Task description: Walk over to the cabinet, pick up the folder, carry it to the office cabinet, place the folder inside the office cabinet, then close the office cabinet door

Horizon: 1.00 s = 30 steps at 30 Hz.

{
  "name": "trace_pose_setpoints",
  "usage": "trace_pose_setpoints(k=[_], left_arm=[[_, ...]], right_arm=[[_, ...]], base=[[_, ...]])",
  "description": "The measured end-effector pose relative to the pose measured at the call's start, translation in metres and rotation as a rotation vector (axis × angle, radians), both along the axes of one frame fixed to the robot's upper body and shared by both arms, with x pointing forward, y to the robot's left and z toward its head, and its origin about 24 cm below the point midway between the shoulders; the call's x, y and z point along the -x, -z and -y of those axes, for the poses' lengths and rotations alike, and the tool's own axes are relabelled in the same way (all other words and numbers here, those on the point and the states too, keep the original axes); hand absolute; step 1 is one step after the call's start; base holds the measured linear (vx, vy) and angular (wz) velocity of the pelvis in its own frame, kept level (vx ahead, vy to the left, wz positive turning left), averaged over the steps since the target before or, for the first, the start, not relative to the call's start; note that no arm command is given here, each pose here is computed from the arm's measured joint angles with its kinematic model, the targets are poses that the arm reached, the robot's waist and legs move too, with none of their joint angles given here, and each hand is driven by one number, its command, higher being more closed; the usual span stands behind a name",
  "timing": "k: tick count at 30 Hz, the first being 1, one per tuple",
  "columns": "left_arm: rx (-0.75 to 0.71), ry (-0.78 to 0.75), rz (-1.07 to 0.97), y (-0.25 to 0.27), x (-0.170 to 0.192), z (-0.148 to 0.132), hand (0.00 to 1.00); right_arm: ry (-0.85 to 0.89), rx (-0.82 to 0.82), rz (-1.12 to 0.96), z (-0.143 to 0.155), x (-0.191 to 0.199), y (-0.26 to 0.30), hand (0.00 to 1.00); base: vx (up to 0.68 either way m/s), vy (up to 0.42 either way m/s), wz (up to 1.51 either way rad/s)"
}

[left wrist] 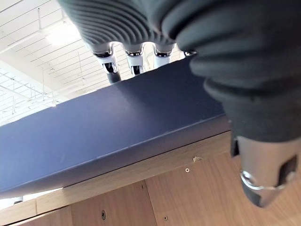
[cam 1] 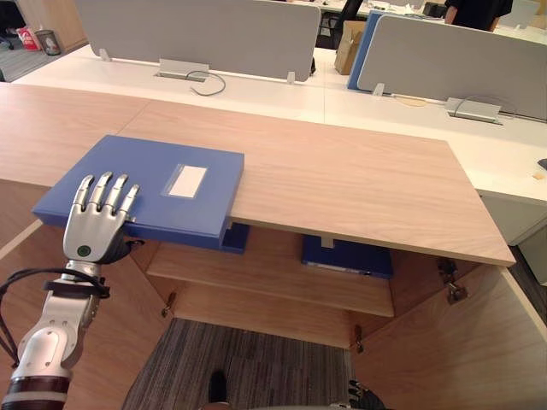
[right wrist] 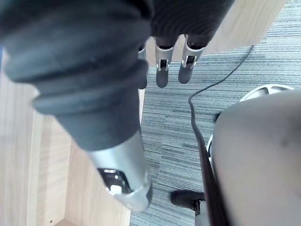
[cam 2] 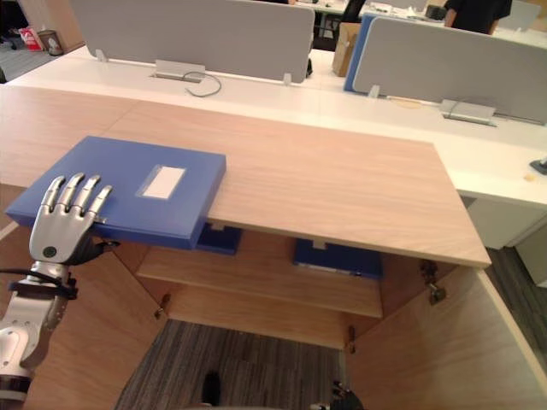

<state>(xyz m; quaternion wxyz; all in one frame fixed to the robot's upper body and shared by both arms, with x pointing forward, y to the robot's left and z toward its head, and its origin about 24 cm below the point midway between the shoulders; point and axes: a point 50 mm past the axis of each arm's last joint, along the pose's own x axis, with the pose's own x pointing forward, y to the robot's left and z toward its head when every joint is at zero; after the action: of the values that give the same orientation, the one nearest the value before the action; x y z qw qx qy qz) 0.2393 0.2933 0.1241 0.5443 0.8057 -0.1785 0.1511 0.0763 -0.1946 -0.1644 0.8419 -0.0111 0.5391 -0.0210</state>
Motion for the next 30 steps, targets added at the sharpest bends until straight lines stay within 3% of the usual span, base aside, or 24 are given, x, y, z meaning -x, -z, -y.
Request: trace_pose_setpoints(k=[10,11,30], left_arm=[[0.01,-0.022,-0.026,0.004,-0.007,-0.004,0.0],[0.012,-0.024,-0.026,0.005,-0.008,-0.004,1.0],[0.044,0.028,0.03,-0.002,-0.014,0.015,1.0]], right_arm=[[-0.003,0.004,0.018,0.001,-0.004,-0.002,0.0],[0.002,0.004,0.019,0.001,-0.004,-0.002,0.0],[0.021,0.006,0.054,0.003,-0.015,-0.005,0.0]], base=[[0.02,-0.007,-0.06],[0.0,0.0,0.0],[0.0,0.0,0.0]])
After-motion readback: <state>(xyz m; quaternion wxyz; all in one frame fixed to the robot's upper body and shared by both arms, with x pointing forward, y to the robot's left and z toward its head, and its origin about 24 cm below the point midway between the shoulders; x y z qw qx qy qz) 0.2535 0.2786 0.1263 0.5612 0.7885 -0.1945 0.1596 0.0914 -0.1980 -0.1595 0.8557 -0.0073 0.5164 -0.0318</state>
